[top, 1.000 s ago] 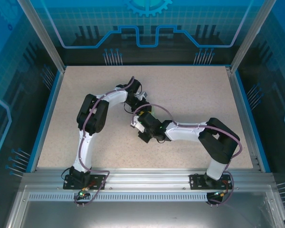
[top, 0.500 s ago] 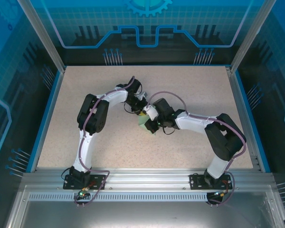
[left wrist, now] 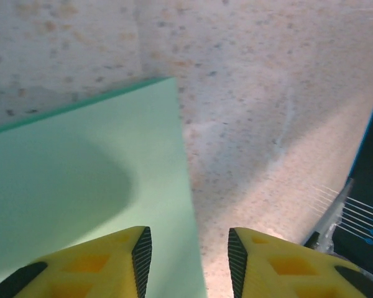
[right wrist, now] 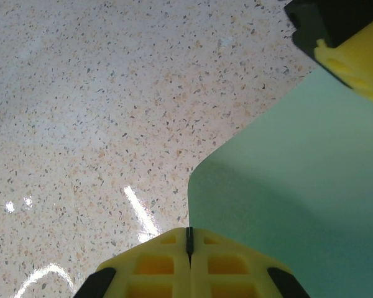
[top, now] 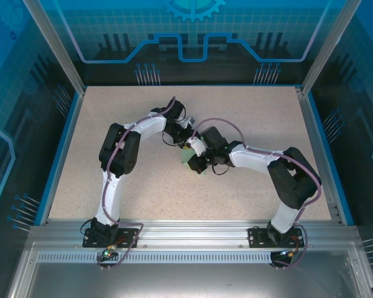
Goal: Fold a paper plane with a square sheet of paper (fold left side to right side)
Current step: Third fold the triangle at the center of the table.
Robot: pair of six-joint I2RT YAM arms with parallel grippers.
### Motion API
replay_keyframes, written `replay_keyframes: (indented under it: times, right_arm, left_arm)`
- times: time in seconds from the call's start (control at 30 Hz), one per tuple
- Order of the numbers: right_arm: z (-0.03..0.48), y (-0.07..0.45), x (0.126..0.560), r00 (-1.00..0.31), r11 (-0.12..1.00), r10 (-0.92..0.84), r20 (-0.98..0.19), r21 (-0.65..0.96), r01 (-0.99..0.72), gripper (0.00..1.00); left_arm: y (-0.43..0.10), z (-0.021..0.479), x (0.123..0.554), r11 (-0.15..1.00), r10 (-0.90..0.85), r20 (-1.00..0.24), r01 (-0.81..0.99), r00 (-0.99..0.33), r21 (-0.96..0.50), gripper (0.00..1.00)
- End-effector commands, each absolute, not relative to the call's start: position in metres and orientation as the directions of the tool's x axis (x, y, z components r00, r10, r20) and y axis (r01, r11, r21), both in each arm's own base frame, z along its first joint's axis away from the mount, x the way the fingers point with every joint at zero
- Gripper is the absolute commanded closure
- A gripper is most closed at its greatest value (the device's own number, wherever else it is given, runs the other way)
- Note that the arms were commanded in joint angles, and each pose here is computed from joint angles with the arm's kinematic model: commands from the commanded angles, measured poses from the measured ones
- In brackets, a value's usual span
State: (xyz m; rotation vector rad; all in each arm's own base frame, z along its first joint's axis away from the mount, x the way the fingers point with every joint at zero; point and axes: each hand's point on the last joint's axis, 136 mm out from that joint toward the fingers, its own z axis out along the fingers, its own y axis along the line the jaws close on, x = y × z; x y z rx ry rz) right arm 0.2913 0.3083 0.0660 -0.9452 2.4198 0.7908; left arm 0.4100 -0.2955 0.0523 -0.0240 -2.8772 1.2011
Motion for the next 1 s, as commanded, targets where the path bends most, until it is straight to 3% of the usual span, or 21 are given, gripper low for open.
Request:
replay_keyframes:
  times: [0.0, 0.27, 0.57, 0.97]
  right_arm:
    - [0.062, 0.308, 0.288, -0.700, 0.611, -0.475, -0.533, 0.373, -0.698, 0.97]
    - [0.058, 0.308, 0.289, -0.705, 0.615, -0.478, -0.524, 0.373, -0.695, 0.97]
    - [0.061, 0.307, 0.288, -0.708, 0.614, -0.473, -0.525, 0.379, -0.692, 0.97]
    - [0.066, 0.295, 0.295, -0.791, 0.637, -0.383, -0.478, 0.483, -0.601, 0.97]
  left_arm:
    - [-0.311, 0.092, 0.414, 0.619, 0.046, -0.025, 0.048, -0.999, -0.784, 0.60]
    - [-0.328, 0.066, 0.412, 0.616, 0.079, 0.037, 0.020, -0.996, -0.787, 0.59]
    - [-0.319, 0.021, 0.408, 0.694, 0.077, 0.098, -0.017, -0.992, -0.720, 0.60]
    - [-0.306, -0.002, 0.395, 0.743, 0.089, 0.120, -0.015, -0.989, -0.669, 0.63]
